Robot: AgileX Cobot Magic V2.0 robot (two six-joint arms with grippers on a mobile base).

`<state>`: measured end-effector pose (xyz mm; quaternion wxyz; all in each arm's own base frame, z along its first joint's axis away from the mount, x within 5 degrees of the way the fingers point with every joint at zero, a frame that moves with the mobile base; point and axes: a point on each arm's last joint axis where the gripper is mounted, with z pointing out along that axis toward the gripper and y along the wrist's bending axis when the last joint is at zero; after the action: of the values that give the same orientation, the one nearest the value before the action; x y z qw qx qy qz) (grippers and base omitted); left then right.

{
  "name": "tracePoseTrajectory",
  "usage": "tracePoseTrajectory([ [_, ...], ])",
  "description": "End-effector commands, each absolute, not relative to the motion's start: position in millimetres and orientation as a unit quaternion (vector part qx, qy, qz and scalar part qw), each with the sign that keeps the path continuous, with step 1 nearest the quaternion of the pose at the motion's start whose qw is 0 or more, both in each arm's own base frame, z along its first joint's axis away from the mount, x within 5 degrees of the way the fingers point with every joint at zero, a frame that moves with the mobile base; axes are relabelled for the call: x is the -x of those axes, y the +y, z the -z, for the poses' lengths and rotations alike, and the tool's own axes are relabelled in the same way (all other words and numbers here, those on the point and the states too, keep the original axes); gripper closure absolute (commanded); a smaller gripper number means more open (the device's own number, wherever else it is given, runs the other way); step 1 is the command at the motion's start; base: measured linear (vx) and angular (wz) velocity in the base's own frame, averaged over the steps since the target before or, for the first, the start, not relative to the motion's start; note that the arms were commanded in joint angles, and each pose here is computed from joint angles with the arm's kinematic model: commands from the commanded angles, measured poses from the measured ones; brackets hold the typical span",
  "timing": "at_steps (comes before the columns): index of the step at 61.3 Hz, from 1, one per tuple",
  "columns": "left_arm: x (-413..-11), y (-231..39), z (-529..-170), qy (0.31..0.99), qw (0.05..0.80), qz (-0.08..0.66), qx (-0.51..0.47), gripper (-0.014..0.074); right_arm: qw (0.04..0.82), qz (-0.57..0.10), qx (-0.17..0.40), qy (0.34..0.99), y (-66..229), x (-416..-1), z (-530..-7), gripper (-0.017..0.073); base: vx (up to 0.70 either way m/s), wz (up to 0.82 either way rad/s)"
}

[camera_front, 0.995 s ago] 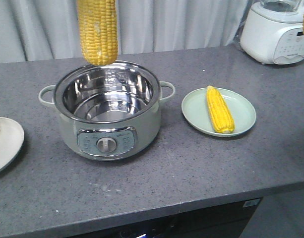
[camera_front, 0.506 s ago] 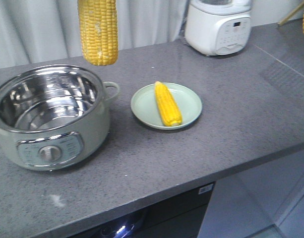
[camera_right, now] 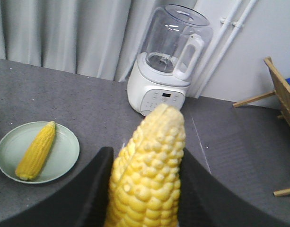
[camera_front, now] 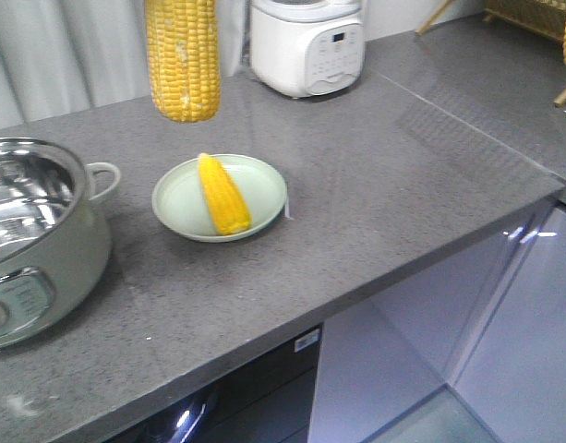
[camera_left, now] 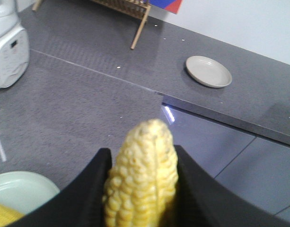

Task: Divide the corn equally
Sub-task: 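Turn the base away from the pot while both grippers hold cobs, then drive the base toward the counter with the stove and two plates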

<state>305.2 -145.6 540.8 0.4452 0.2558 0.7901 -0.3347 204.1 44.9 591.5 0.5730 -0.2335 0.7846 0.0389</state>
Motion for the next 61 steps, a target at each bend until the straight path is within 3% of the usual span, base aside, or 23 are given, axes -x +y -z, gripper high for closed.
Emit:
tracePoseTrajectory([
  [1, -282.6, -141.4, -564.5, 0.76, 0.48, 0.354, -0.259, 0.06, 0.593, -0.035, 0.232, 0.77, 43.3, -194.8, -599.6, 0.0564, 0.0, -0.35],
  [61, -282.6, -141.4, -564.5, 0.76, 0.48, 0.354, -0.259, 0.06, 0.593, -0.035, 0.232, 0.77, 43.3, -194.8, -599.6, 0.0564, -0.01, -0.36],
])
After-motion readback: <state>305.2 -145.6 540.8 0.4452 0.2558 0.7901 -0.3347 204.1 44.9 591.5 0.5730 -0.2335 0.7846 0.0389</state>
